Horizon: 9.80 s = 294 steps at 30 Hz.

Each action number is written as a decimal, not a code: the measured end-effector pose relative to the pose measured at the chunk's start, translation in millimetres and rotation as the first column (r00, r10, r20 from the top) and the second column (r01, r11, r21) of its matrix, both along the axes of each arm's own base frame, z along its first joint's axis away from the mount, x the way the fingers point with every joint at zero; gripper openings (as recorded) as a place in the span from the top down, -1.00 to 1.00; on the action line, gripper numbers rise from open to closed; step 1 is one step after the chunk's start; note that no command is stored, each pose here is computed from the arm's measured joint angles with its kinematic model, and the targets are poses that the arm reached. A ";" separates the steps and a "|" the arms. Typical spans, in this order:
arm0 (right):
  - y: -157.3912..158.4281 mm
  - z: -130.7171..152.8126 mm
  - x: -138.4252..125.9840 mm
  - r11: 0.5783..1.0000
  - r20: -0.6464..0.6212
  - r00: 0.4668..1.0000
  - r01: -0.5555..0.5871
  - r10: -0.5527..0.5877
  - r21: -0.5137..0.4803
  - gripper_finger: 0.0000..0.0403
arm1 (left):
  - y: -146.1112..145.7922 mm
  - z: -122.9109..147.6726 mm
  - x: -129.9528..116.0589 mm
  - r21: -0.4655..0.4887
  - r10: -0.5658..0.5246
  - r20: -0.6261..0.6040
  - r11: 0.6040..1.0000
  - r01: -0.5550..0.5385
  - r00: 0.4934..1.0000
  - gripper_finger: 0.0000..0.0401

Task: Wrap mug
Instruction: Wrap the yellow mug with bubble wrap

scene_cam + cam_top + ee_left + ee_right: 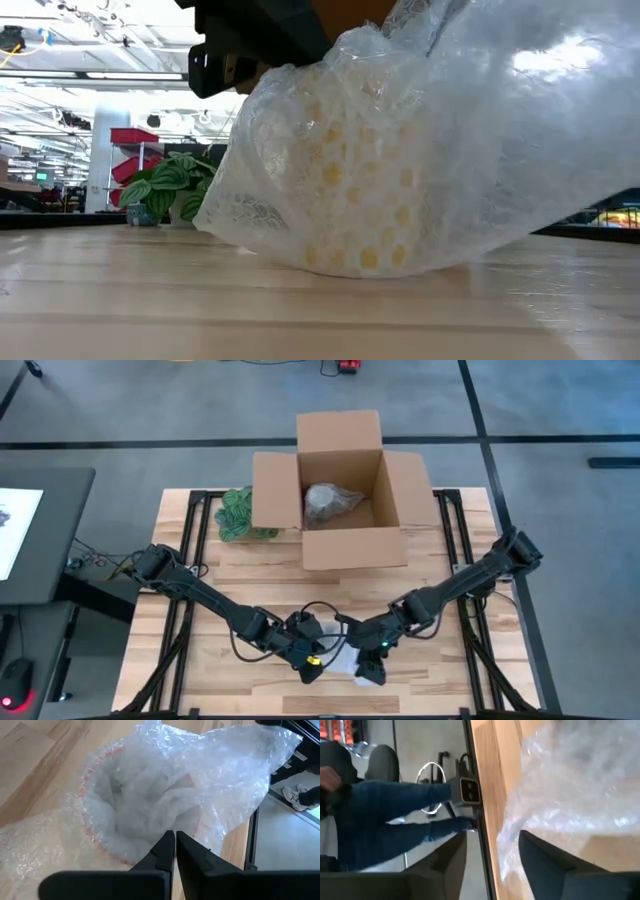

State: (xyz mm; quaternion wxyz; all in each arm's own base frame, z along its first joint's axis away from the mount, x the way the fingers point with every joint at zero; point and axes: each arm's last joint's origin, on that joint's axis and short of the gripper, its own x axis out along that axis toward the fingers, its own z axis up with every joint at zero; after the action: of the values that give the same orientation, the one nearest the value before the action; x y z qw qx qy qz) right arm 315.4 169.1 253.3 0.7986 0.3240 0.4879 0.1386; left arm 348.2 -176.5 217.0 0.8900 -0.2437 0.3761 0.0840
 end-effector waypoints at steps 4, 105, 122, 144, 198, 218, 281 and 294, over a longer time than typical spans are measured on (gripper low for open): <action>6.5 4.1 -16.6 0.997 -0.038 0.998 -0.057 0.055 -0.050 0.04 | 0.0 0.0 0.0 0.000 -0.001 -0.001 1.000 0.001 1.000 1.00; 22.1 -42.9 -11.1 0.846 0.212 0.824 0.532 -0.525 0.029 1.00 | 22.0 -12.6 11.6 -0.058 0.139 0.041 0.989 -0.136 0.989 1.00; 9.8 -51.4 -13.8 0.724 0.052 0.722 0.689 -0.690 0.036 1.00 | 29.8 -13.1 20.8 -0.112 0.032 0.086 0.993 -0.022 0.996 1.00; 5.6 -46.8 -5.8 0.656 -0.005 0.665 0.738 -0.747 0.160 1.00 | -43.4 62.9 -29.1 0.277 -0.607 0.056 0.772 0.572 0.793 0.89; -5.5 -39.4 6.7 0.635 0.038 0.646 0.734 -0.762 0.241 0.19 | -39.3 4.8 -8.3 0.417 0.013 0.048 0.908 -0.031 0.999 0.63; 19.7 -40.9 -7.9 0.855 0.206 0.831 0.516 -0.516 0.058 0.19 | -36.6 6.6 -8.5 0.412 0.139 0.131 0.893 -0.182 0.981 1.00; -47.1 -68.1 73.8 0.904 0.027 0.930 0.362 -0.365 -0.226 1.00 | -32.8 44.8 -45.7 0.308 0.280 0.029 0.911 -0.275 0.960 1.00; -44.4 -73.6 87.8 0.910 -0.017 0.937 0.333 -0.348 -0.246 1.00 | -51.2 47.8 -60.4 0.206 0.275 0.020 0.940 -0.273 0.961 0.92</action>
State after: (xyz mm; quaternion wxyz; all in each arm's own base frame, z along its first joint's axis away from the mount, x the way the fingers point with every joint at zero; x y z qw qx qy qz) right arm 403.2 124.7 179.7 0.8285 0.3094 0.4611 -0.0725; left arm 287.7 -227.7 264.7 0.8883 -0.1996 0.3320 0.2468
